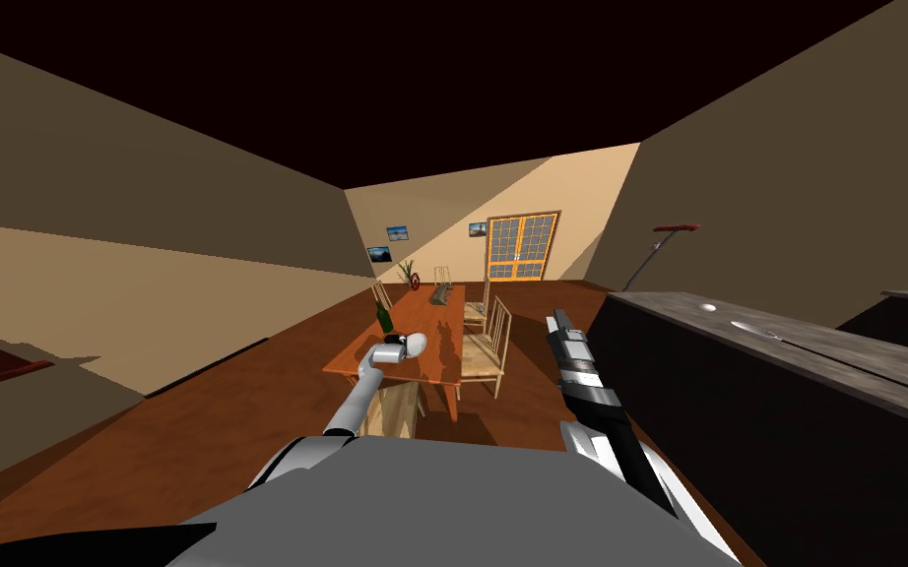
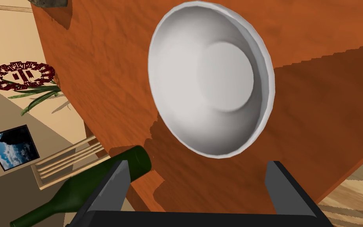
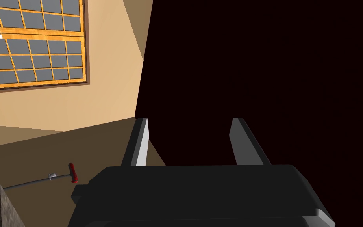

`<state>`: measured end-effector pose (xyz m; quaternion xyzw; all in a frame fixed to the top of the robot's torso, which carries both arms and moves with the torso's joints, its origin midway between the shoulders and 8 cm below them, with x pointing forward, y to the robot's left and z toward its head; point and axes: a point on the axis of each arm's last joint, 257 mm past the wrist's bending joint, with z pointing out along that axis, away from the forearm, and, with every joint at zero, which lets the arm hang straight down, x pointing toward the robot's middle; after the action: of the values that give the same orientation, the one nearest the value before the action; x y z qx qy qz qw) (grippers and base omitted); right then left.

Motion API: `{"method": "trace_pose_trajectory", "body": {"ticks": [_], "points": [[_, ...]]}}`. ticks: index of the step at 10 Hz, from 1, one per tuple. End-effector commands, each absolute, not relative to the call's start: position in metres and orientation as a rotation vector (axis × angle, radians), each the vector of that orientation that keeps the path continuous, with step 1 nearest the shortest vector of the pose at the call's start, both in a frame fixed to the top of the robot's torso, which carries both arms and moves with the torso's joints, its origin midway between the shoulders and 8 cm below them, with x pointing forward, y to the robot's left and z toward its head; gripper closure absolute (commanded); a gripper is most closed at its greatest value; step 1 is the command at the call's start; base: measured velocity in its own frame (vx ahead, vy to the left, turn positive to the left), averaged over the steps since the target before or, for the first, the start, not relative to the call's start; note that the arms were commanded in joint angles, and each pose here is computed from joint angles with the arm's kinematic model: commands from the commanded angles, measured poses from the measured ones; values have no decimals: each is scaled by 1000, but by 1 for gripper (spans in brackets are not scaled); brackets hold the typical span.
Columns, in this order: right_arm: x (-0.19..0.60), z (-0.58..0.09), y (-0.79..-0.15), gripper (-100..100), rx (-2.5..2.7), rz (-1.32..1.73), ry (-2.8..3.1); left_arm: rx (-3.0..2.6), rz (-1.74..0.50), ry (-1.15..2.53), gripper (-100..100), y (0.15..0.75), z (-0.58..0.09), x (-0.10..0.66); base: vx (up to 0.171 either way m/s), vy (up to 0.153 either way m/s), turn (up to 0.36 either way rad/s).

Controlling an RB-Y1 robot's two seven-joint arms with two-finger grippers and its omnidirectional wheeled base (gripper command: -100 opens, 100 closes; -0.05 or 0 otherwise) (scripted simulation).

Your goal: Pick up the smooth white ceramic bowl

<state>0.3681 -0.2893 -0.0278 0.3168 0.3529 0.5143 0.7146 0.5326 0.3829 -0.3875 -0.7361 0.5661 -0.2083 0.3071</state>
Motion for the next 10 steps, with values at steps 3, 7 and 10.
{"method": "trace_pose_trajectory", "body": {"ticks": [3,7,10], "points": [[368,-28,-289,0,702,1139,782,-1958,-403,1442,-100,440,-387,516,5,-2,15],[368,-28,-289,0,702,1139,782,-1958,-403,1442,-100,440,-387,516,-1,0,-2],[368,-28,-289,0,702,1139,782,-1958,-403,1442,-100,440,-387,516,-2,1,-6]]}}
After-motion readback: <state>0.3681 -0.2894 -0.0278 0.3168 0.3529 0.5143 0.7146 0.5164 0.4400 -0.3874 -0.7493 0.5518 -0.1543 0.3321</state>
